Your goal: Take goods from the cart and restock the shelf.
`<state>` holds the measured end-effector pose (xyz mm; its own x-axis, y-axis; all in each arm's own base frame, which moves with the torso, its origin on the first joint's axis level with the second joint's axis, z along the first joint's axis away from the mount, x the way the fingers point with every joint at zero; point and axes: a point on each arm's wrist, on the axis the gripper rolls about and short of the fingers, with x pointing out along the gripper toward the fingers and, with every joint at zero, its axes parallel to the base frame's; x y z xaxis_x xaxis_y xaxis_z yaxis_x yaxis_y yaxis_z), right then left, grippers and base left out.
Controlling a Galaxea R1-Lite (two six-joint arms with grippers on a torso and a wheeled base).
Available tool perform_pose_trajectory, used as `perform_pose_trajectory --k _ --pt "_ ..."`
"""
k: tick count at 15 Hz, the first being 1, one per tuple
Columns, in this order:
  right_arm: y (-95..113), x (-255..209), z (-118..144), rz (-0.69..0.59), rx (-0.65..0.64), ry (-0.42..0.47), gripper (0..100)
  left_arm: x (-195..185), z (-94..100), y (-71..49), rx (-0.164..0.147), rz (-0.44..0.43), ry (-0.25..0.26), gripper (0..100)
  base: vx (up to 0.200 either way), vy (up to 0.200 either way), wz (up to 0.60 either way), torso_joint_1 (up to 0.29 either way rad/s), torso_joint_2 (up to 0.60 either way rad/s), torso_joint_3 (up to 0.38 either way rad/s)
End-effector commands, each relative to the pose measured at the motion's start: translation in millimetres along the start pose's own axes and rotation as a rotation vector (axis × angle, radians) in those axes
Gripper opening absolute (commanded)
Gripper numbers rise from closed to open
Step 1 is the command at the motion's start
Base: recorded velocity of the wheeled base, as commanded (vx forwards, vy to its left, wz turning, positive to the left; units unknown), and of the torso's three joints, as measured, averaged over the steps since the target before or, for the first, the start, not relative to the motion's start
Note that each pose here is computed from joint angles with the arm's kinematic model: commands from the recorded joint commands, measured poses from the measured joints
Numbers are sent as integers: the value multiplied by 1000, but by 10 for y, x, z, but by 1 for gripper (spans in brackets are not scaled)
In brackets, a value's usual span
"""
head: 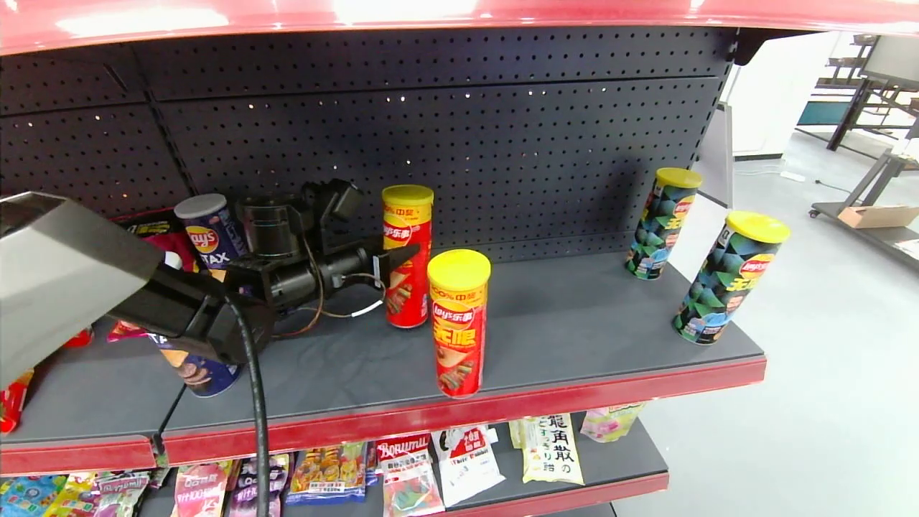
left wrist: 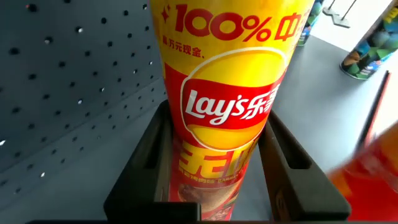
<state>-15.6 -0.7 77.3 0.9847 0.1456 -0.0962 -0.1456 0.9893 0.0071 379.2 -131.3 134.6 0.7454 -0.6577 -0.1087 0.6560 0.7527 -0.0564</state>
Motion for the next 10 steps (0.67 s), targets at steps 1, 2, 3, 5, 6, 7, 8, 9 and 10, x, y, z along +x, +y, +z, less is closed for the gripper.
perform_pose_trajectory --k 1,2,3,5,6,7,8,9,10 --pt "0 0 4 1 0 0 100 134 -85 37 0 -5 -2 0 0 0 0 0 0 0" --pt "0 1 -1 1 0 2 100 196 -90 28 6 -13 -13 0 0 0 0 0 0 0" --pt "0 0 4 1 0 0 100 257 -81 40 14 -16 -32 0 0 0 0 0 0 0" --pt "0 3 0 1 0 3 100 363 -115 77 17 -18 -41 0 0 0 0 0 0 0" --pt "0 1 -1 1 0 2 100 383 -123 70 16 -21 -42 0 0 0 0 0 0 0" --pt "0 1 -1 1 0 2 100 449 -132 47 3 -32 -48 0 0 0 0 0 0 0" --pt "0 0 4 1 0 0 100 477 -128 43 2 -35 -53 0 0 0 0 0 0 0" --pt "0 1 -1 1 0 2 100 562 -138 32 5 -45 -64 0 0 0 0 0 0 0" --pt "0 1 -1 1 0 2 100 608 -145 19 6 -51 -70 0 0 0 0 0 0 0"
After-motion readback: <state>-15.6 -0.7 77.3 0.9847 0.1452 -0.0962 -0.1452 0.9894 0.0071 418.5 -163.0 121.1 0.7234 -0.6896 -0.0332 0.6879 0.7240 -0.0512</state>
